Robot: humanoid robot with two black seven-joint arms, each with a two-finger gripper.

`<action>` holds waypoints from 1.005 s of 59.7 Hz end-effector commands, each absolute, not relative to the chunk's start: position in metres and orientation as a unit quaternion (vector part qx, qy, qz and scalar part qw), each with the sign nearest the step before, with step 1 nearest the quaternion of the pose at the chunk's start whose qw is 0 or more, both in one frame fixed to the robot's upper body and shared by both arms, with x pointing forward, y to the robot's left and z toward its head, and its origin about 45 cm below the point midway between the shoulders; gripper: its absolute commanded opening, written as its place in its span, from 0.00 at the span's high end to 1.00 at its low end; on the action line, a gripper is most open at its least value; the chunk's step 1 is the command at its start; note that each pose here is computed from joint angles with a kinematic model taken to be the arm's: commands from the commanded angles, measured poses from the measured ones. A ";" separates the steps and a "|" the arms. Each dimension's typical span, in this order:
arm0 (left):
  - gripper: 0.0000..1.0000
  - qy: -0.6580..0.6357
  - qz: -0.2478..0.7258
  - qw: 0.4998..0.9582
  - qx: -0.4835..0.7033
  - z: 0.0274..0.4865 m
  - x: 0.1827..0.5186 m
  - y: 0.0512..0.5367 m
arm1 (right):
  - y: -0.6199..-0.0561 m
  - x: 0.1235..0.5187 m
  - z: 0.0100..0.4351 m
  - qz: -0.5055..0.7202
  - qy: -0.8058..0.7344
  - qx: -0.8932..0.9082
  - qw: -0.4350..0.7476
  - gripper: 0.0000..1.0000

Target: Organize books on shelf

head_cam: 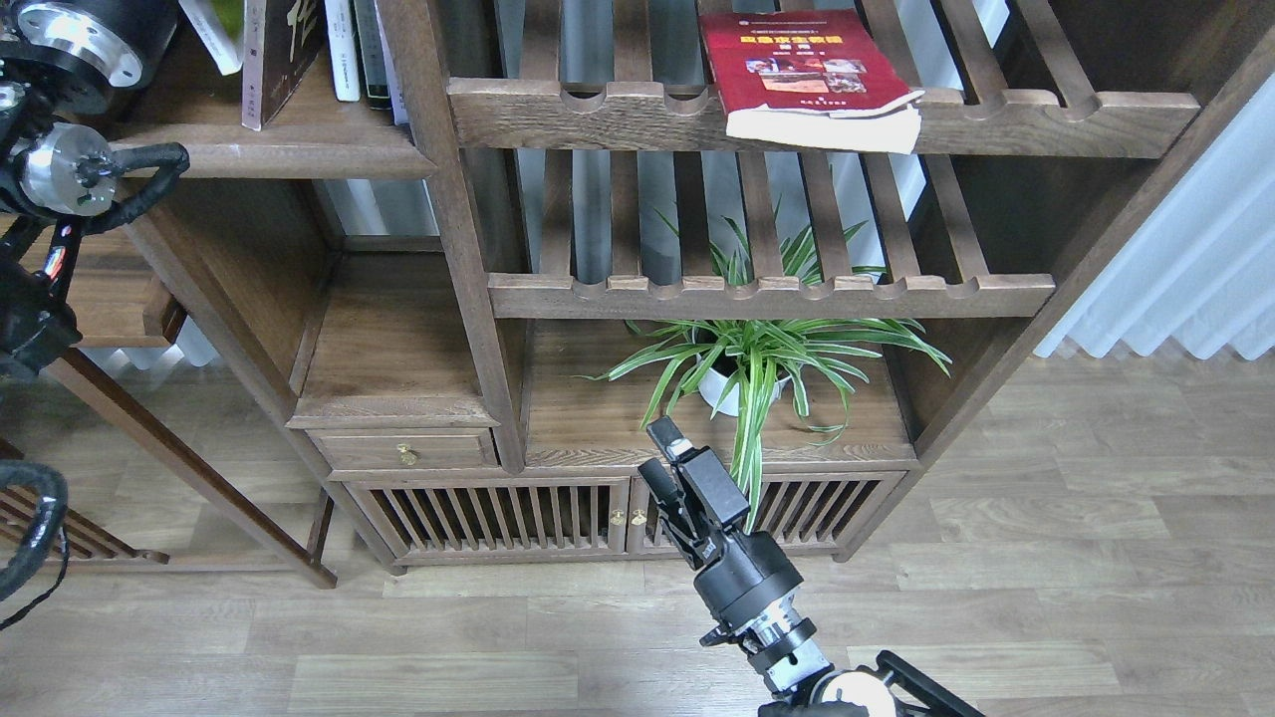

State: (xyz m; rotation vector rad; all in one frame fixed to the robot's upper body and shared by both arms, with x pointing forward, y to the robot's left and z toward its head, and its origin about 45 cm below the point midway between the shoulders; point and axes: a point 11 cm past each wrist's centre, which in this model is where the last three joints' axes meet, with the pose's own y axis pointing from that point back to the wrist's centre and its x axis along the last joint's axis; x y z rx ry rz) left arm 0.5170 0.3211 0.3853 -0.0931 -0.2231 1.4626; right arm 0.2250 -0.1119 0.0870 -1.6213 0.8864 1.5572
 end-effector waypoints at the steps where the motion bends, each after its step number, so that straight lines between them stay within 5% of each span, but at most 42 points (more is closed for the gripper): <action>1: 0.83 -0.104 0.666 0.738 -0.039 0.384 0.516 0.322 | -0.112 0.225 0.086 0.603 0.344 -0.627 0.354 0.02; 22: 0.54 -0.126 0.666 0.735 -0.030 0.389 0.511 0.334 | -0.113 0.224 0.084 0.603 0.347 -0.625 0.353 0.02; 60: 0.46 -0.159 0.636 0.749 -0.094 0.447 0.502 0.308 | -0.119 0.225 0.076 0.602 0.361 -0.621 0.347 0.02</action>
